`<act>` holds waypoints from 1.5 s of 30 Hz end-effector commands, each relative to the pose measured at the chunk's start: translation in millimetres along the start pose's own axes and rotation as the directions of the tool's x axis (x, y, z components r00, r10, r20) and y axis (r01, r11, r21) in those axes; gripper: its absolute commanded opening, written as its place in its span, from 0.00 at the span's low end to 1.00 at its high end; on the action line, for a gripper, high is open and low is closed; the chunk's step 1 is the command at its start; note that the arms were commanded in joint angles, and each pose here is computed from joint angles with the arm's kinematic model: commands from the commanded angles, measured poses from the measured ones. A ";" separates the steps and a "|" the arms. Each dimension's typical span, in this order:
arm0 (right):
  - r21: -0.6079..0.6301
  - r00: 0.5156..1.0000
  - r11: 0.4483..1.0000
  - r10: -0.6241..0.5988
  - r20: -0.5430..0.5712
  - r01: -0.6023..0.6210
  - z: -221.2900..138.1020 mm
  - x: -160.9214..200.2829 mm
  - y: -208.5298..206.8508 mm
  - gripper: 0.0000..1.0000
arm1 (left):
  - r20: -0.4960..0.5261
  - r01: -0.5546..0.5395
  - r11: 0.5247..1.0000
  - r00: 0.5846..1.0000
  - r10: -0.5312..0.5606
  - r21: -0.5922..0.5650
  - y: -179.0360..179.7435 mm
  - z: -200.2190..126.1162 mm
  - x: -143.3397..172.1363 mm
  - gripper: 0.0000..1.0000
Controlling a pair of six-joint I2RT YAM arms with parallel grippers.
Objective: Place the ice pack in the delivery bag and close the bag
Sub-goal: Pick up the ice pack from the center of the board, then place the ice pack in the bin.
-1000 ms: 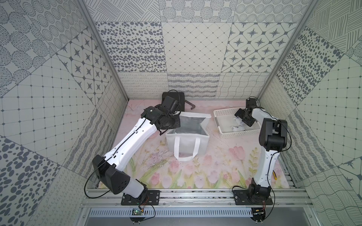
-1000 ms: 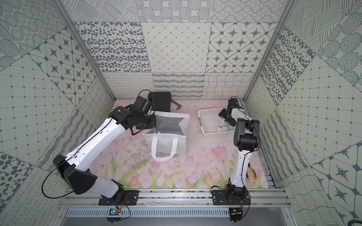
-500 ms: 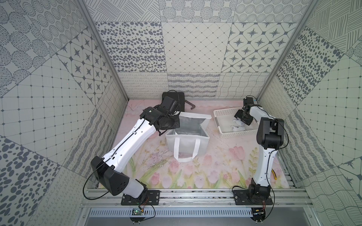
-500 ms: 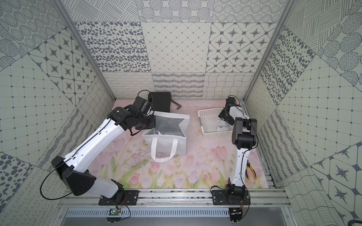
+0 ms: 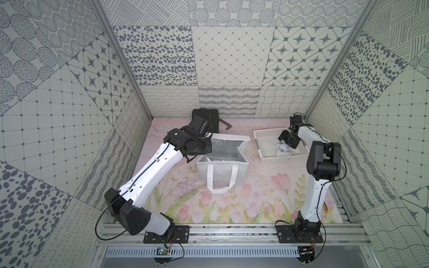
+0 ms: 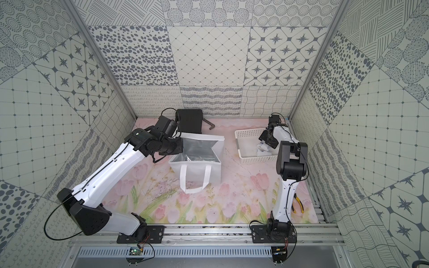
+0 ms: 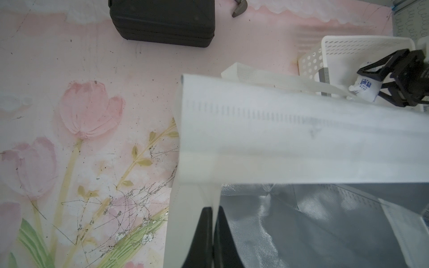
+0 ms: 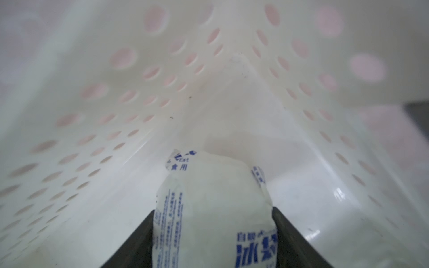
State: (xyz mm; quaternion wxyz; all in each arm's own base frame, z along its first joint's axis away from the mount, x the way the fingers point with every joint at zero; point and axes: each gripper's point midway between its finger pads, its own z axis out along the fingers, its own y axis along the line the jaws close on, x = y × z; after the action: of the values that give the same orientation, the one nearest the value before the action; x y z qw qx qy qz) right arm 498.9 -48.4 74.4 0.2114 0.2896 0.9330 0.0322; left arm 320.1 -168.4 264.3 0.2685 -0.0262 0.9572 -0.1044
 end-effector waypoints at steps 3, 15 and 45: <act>-0.214 0.980 0.974 -0.036 0.197 0.079 -108.9 -33.4 39.6 0.44 | 0.009 0.003 1.000 1.000 -0.003 0.004 2.5 -3.2 -1.2 0.00; -0.503 0.786 0.629 -0.313 0.534 0.592 -297.8 27.8 172.7 0.45 | 0.010 -0.022 1.000 1.000 0.021 0.013 -1.6 0.0 -4.9 0.00; -0.398 0.117 -0.133 -0.831 0.544 0.908 -226.2 313.6 276.5 0.43 | 0.025 -0.037 0.999 0.999 0.037 0.027 -4.5 -11.4 -10.6 0.00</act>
State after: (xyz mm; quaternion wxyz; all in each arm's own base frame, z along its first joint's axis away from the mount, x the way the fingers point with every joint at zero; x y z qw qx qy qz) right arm 307.8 369.3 222.6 0.3027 -0.4876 0.7847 0.2342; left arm 322.2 -170.7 274.4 0.2787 -0.0135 0.9540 -0.1096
